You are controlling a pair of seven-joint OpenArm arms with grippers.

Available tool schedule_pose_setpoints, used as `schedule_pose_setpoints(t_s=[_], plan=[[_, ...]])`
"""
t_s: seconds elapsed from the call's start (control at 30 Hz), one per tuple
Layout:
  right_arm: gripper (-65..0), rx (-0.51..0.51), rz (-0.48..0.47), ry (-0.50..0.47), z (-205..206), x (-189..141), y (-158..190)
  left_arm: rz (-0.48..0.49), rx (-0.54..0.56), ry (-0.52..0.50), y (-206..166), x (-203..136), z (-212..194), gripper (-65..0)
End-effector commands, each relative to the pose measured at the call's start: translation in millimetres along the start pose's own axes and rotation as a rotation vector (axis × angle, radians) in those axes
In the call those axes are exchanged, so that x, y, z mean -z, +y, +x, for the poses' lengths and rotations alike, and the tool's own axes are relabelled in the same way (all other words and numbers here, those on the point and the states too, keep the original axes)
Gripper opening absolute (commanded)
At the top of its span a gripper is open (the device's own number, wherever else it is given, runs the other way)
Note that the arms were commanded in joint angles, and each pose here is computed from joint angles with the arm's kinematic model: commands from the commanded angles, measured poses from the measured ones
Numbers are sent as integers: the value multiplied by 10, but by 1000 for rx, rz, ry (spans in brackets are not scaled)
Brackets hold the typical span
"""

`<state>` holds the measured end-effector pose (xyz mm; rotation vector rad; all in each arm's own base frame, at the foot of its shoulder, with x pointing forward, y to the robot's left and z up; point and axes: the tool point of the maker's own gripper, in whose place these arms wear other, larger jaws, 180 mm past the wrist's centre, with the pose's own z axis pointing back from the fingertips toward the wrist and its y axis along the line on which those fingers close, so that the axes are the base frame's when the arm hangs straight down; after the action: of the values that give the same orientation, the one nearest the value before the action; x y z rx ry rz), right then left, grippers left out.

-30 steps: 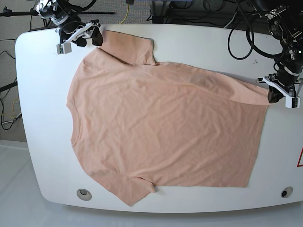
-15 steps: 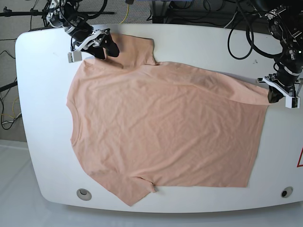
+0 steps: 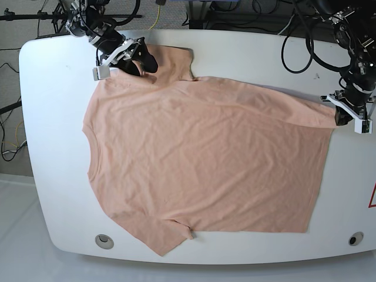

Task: Fold the T-shirt properly
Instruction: 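Drag the grasped shoulder with the right gripper along the collar edge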

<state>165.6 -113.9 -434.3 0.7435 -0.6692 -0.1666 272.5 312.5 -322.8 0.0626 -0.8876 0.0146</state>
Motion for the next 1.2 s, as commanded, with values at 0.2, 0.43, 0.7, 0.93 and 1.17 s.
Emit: schedule_pose_setpoints(t_s=[0.2,0.43,0.7,0.93,1.17], plan=[[-650,-1,-149,282,-572,-147,-320,4,12,-50,22,-28,163,-650],[-650,-12,-154,279,-532,-172,-342,4,12,-52,22,-27,170,-650],[-650,-123,-168,226,-225,-270,-248,4,12,-52,22,-27,170,-650],[-650,-232,-177,175,29,-379,-70,4,12,-52,22,-27,170,-650],[-650,-290,-177,144,162,-440,54,1,9,-54,15,-26,170,-650]])
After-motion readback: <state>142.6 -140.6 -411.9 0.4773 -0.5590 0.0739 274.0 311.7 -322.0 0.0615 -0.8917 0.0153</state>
